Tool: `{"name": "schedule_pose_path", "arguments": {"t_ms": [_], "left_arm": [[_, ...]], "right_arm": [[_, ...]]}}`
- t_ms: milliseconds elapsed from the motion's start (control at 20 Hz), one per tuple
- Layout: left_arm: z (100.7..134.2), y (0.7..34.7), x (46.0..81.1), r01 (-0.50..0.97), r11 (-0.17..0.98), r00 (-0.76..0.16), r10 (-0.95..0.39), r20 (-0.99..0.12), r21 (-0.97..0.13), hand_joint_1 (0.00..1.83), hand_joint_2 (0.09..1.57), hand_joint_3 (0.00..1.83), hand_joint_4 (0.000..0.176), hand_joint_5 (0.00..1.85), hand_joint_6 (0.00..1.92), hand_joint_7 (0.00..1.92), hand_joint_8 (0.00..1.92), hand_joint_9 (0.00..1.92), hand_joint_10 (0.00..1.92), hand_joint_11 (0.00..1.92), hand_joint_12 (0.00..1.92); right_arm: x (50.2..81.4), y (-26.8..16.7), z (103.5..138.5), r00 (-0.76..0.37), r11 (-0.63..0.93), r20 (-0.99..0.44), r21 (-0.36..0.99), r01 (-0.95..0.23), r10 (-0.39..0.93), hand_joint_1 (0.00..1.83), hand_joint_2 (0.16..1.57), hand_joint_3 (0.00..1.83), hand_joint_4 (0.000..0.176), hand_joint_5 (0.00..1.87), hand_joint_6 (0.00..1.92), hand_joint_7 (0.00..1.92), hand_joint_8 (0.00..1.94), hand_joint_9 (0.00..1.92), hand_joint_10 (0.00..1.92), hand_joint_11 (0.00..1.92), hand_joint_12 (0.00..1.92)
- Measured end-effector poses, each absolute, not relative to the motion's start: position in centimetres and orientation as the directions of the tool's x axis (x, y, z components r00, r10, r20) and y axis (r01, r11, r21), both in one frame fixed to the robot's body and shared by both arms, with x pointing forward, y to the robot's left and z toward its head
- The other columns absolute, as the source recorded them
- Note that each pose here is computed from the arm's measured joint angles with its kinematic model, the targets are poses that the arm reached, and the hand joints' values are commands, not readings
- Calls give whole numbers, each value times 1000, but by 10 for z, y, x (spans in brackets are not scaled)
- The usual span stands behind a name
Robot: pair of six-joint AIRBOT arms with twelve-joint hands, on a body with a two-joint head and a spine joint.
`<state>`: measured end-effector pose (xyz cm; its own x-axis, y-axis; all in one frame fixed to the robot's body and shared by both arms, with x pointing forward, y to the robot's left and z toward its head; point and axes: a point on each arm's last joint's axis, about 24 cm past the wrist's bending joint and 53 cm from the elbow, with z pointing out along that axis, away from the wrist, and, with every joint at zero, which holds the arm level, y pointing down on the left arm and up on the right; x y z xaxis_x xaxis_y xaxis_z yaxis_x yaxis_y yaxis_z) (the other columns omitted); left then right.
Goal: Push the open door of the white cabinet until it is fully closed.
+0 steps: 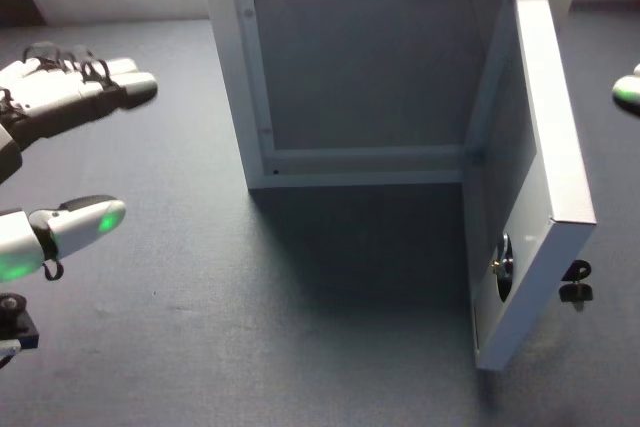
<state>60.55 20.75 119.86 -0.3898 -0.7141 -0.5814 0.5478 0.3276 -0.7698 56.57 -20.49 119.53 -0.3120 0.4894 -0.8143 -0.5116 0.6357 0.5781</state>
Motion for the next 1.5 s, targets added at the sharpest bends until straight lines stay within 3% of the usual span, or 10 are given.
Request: {"name": "schedule_pose_path", "arguments": {"t_ms": [100, 200, 250, 500, 650, 750, 1200, 1300, 1450, 1500], "left_arm": [[1195, 206, 606, 540, 334, -399, -707, -584, -773, 404, 1354, 2, 0, 321, 4, 256, 0, 250, 28, 0, 1218], [1195, 207, 606, 538, 334, -397, -709, -583, -773, 425, 1344, 0, 0, 335, 5, 262, 2, 259, 23, 0, 1255], [1195, 207, 606, 539, 334, -396, -709, -583, -773, 426, 1341, 0, 0, 336, 3, 266, 2, 272, 23, 0, 1176], [1196, 208, 607, 539, 335, -395, -710, -584, -772, 470, 1341, 0, 0, 324, 1, 266, 0, 254, 4, 0, 1063], [1196, 209, 608, 539, 335, -391, -713, -582, -773, 473, 1342, 0, 0, 320, 0, 261, 0, 235, 0, 0, 1046], [1197, 209, 608, 540, 337, -389, -713, -583, -772, 474, 1343, 0, 0, 330, 4, 265, 3, 241, 4, 0, 1042], [1197, 211, 610, 538, 339, -385, -716, -583, -772, 399, 1362, 2, 0, 301, 0, 232, 0, 209, 0, 0, 965], [1197, 211, 610, 537, 338, -384, -717, -581, -773, 402, 1359, 0, 0, 296, 2, 228, 2, 205, 1, 0, 911], [1197, 211, 610, 537, 338, -384, -718, -581, -773, 416, 1353, 0, 0, 307, 4, 220, 1, 200, 2, 0, 874], [1197, 212, 610, 537, 338, -383, -718, -581, -773, 396, 1360, 2, 0, 304, 1, 217, 0, 199, 1, 0, 859]], "right_arm": [[566, -205, 1193, -319, 639, -814, 579, -506, 485, 366, 1354, 3, 0, 89, 29, 42, 2, 34, 66, 0, 730], [566, -205, 1192, -319, 640, -814, 579, -505, 485, 373, 1359, 3, 0, 104, 29, 48, 4, 37, 69, 0, 763], [566, -205, 1193, -319, 639, -814, 579, -506, 485, 342, 1363, 2, 0, 111, 22, 68, 6, 52, 79, 0, 814], [561, -192, 1196, -333, 613, -820, 570, -547, 465, 378, 1356, 0, 0, 180, 23, 154, 11, 110, 103, 0, 840], [560, -179, 1197, -351, 580, -816, 575, -577, 460, 294, 1369, 2, 0, 175, 9, 135, 0, 102, 80, 0, 824], [559, -169, 1193, -378, 558, -807, 587, -586, 453, 384, 1417, 8, 0, 161, 5, 155, 4, 127, 89, 0, 986], [559, -135, 1189, -428, 479, -792, 606, -635, 434, 510, 1416, 0, 0, 210, 17, 188, 0, 126, 134, 0, 1053], [559, -128, 1188, -436, 464, -790, 609, -643, 432, 540, 1403, 0, 0, 198, 11, 181, 1, 138, 179, 0, 1148], [560, -118, 1187, -448, 444, -787, 612, -655, 424, 368, 1448, 3, 0, 136, 5, 122, 1, 107, 340, 0, 1147], [560, -116, 1187, -451, 437, -784, 615, -656, 427, 319, 1458, 3, 0, 132, 3, 113, 1, 34, 337, 0, 1040]]}}
